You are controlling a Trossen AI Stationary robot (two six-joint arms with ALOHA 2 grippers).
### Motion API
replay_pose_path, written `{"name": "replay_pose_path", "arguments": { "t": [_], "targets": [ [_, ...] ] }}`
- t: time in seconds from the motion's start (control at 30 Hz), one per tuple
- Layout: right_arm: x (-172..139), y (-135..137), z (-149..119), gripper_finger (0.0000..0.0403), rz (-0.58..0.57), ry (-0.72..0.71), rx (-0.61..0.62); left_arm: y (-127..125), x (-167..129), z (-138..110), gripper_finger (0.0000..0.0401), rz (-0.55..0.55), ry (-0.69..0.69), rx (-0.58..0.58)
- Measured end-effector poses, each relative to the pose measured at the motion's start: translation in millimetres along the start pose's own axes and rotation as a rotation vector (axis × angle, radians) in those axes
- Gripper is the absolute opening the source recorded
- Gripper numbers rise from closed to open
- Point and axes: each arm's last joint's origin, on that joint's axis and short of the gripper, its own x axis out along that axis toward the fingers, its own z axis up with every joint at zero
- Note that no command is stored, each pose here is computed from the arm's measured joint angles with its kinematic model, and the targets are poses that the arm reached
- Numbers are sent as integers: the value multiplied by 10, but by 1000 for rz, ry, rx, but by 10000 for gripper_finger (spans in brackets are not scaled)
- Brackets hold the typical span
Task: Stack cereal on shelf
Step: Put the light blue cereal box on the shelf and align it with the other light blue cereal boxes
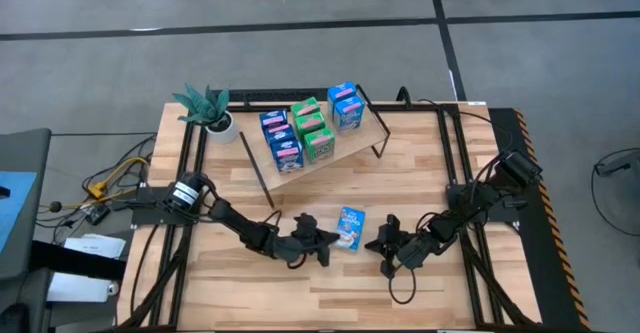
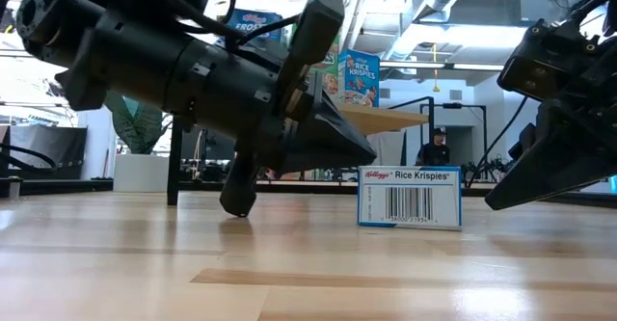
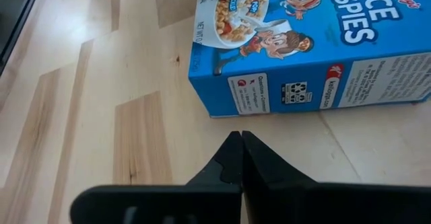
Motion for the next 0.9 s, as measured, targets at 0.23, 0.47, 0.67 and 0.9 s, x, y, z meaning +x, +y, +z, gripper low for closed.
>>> {"name": "replay_pose_path", "arguments": {
  "t": [0.23, 0.47, 0.67, 0.9],
  "targets": [
    [0, 1, 2, 17, 1, -1, 0, 22, -23, -38, 0, 33, 6, -7],
    [0, 3, 3, 17, 2, -1, 0, 69, 6, -28, 0, 56, 53, 2],
    [-1, 7, 0, 17, 13, 9, 0, 88, 14, -30, 0, 67, 62, -11],
    [-1, 8, 0, 17, 14, 11, -1, -36, -46, 99, 0, 215, 124, 77]
  ]
}}
